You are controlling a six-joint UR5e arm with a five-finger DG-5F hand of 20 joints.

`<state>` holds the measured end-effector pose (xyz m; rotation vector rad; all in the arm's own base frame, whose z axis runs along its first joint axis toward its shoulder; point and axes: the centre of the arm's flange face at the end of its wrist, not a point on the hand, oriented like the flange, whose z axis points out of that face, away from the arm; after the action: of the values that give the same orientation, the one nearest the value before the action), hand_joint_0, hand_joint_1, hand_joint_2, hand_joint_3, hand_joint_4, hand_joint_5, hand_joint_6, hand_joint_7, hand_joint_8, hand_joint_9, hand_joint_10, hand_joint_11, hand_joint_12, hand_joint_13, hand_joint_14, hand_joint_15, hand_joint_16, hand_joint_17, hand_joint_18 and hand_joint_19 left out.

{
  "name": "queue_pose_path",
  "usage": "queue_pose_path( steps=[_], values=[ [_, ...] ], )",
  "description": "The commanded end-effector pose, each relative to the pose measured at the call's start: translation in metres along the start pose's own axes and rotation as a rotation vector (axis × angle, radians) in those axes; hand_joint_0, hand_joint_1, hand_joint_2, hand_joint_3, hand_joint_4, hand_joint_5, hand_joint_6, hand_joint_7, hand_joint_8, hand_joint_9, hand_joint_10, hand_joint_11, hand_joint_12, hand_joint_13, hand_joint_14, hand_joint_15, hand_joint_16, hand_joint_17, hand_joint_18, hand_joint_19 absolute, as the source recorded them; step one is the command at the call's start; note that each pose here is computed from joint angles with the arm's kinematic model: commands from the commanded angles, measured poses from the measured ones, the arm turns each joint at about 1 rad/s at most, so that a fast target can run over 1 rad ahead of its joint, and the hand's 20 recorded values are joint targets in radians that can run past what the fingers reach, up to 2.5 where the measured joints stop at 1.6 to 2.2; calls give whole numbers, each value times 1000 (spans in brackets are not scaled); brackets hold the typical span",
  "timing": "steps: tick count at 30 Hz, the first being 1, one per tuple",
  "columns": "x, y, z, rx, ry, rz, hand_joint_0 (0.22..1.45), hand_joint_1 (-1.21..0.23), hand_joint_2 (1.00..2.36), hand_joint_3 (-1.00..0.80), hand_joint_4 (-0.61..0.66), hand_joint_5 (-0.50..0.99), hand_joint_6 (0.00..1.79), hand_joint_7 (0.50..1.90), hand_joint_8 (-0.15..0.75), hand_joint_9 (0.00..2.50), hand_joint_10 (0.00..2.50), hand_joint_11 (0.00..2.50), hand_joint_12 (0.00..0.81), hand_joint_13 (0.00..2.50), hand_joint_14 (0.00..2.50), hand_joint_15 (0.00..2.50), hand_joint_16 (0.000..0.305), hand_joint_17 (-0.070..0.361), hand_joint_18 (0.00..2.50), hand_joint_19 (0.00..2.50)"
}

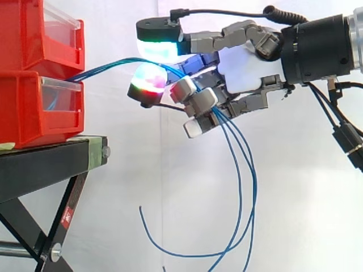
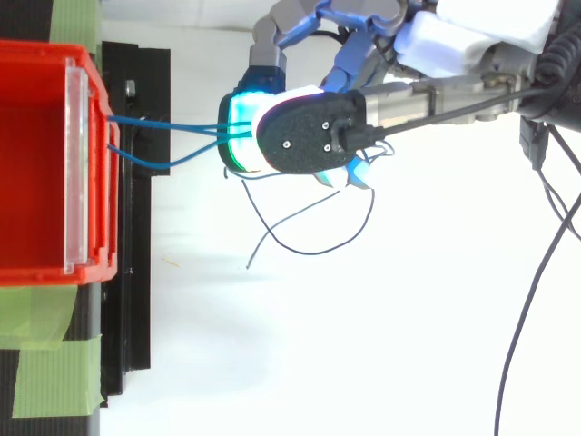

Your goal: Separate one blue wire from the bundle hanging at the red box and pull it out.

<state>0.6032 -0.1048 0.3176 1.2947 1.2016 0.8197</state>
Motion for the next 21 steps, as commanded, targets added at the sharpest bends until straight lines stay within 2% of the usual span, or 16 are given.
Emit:
queue_pose_path(
  steps=[1, 5, 12, 21],
  values=[
    [0, 0, 0, 0, 0, 0, 611, -731, 1019, -220, 99, -162, 929, 1050, 397, 1313, 20, 1205, 409, 1421, 23, 1317, 54, 122, 1021, 744],
    [0, 0, 0, 0, 1, -2, 619, -818, 1020, -187, 72, -169, 935, 1059, 381, 1282, 20, 1226, 408, 1404, 23, 1332, 54, 121, 1018, 742],
    [-1, 0, 0, 0, 0, -3, 665, -960, 1013, -350, 88, -190, 932, 1055, 343, 1162, 21, 1205, 407, 1325, 25, 1291, 54, 122, 969, 684],
    [0, 0, 0, 0, 1, -3, 707, -1007, 1000, -500, 75, -204, 936, 1030, 323, 1094, 20, 1193, 407, 1278, 27, 1246, 54, 122, 960, 629]
  ],
)
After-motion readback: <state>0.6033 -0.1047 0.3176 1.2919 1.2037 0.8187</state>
